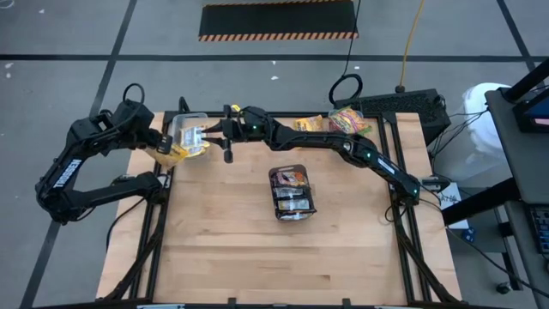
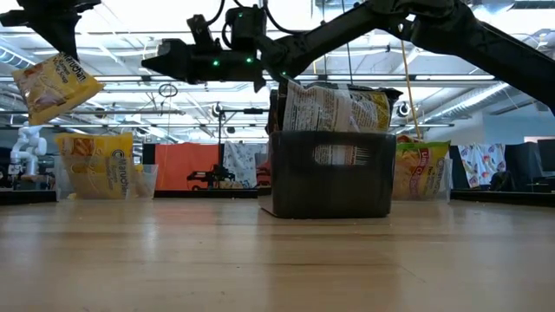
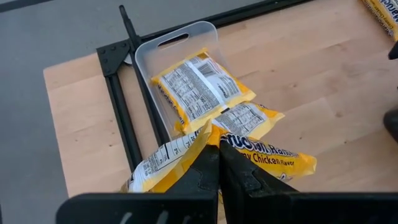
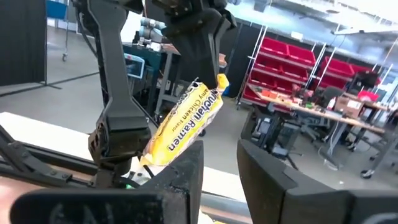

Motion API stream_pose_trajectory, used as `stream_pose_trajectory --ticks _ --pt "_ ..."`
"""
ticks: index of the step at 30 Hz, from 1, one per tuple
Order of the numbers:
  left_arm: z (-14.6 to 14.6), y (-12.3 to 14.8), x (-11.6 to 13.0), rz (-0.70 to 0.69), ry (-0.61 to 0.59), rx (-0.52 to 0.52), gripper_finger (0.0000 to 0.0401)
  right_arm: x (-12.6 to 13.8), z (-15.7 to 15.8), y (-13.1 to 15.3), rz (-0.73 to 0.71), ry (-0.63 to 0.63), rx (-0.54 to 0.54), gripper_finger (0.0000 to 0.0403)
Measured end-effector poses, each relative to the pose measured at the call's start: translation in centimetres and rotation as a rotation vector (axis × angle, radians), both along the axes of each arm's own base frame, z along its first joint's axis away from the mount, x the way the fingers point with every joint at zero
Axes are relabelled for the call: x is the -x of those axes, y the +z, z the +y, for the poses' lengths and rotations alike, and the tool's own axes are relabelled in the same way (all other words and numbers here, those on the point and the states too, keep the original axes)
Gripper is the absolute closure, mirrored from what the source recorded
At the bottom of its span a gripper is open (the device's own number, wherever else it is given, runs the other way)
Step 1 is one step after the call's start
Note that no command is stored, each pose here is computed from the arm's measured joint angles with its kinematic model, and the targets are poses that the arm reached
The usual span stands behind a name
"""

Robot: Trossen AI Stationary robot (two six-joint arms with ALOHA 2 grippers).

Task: Sort Maruchan noodles
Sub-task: Put the bottom yellow noodle pack into the left transparent bin

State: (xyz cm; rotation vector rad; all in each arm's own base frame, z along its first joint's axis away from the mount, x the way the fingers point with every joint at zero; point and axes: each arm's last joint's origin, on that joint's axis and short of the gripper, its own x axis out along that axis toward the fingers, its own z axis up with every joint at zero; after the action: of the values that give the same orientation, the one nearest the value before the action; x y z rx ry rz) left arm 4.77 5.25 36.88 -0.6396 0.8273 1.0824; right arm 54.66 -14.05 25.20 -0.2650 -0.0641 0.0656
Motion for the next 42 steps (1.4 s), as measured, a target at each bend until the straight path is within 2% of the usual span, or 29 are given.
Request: stream_pose_trajectory --ticks 6,12,19,30,38,42 --pt "0.0 0.0 0.0 0.011 -0.018 -0.005 0.04 0.0 0.1 0.4 -0.048 0.0 0.044 0.0312" --pt "0.0 0.0 0.0 0.034 -0.056 -0.016 0.04 0.1 0.2 1.2 -0.112 0.012 -0.069 0.0312" --pt "0.0 0.0 0.0 0.053 -0.087 -0.025 0.04 0.1 0.2 1.1 -0.087 0.028 -0.218 0.0312" --pt "0.0 0.0 0.0 0.069 -0.115 -0.033 0.04 0.1 0.3 1.4 -0.119 0.035 -0.214 0.0312" --pt "0.0 0.0 0.0 0.071 -0.117 -0.033 0.04 0.5 0.5 2.9 -0.281 0.035 -0.075 0.0312" --pt "0.0 0.0 0.0 0.078 -0.129 -0.037 0.0399 0.6 0.4 3.4 -0.333 -0.055 -0.162 0.0312"
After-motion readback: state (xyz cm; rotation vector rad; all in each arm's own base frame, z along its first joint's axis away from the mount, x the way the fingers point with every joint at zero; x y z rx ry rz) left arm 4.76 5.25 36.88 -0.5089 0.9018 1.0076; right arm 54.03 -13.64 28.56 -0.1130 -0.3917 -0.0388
